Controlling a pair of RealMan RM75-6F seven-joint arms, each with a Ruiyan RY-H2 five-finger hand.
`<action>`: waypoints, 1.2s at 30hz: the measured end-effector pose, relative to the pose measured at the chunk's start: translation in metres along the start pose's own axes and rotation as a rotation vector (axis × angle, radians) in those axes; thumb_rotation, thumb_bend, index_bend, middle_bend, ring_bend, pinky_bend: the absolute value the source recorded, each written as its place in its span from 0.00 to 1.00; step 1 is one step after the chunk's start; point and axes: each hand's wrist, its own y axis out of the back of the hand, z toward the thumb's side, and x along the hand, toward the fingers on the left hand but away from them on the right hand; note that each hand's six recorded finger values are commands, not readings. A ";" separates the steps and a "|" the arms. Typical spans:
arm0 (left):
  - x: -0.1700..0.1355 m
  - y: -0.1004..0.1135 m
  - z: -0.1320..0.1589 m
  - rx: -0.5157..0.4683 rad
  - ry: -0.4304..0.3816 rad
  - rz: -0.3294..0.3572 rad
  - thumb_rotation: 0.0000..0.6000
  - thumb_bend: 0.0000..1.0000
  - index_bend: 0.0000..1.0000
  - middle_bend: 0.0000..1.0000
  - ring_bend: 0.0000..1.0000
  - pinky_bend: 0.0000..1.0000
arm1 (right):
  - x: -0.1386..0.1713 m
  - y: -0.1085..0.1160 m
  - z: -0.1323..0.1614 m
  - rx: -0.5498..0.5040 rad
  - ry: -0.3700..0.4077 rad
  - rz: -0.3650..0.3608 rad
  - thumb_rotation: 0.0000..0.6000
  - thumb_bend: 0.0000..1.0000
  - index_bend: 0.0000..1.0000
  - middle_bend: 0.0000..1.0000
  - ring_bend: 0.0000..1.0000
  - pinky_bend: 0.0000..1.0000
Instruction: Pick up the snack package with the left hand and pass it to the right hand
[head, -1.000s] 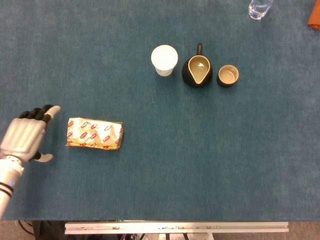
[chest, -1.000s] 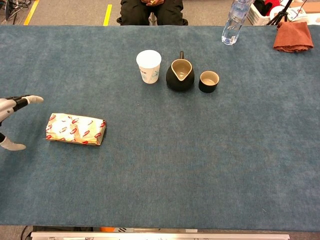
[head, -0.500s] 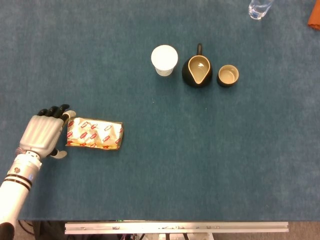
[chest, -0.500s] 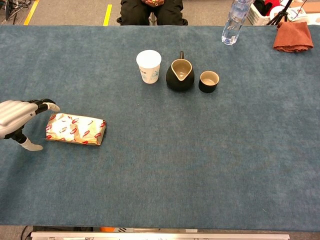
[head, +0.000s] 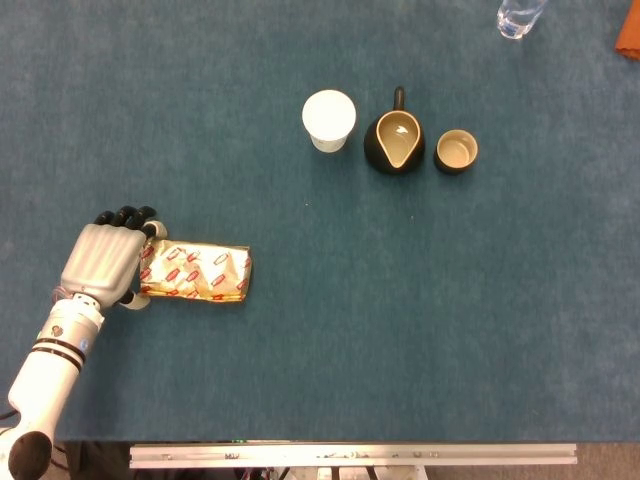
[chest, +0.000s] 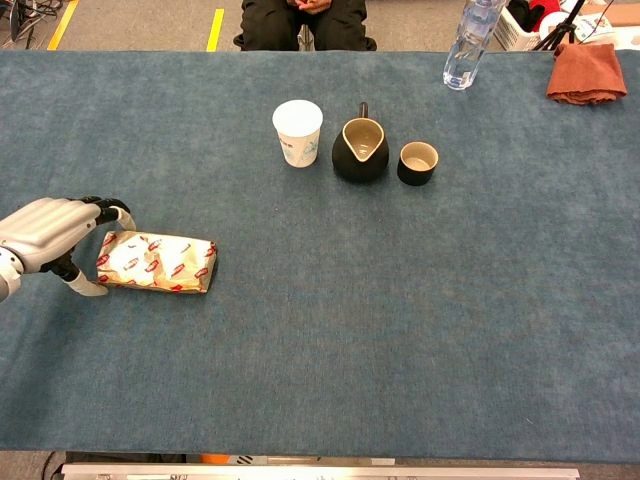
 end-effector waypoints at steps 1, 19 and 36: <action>0.000 0.000 0.001 0.000 0.000 -0.001 1.00 0.09 0.27 0.16 0.13 0.19 | 0.000 0.000 0.000 0.000 -0.001 0.001 1.00 0.21 0.34 0.37 0.29 0.23; 0.012 0.004 0.017 -0.100 -0.035 0.039 1.00 0.25 0.58 0.51 0.43 0.35 | 0.001 -0.003 -0.001 0.004 0.002 0.011 1.00 0.21 0.34 0.37 0.29 0.23; 0.021 0.034 0.013 -0.417 -0.070 0.019 1.00 0.26 0.64 0.60 0.51 0.46 | -0.017 0.003 0.050 -0.004 0.190 0.012 1.00 0.21 0.34 0.37 0.29 0.23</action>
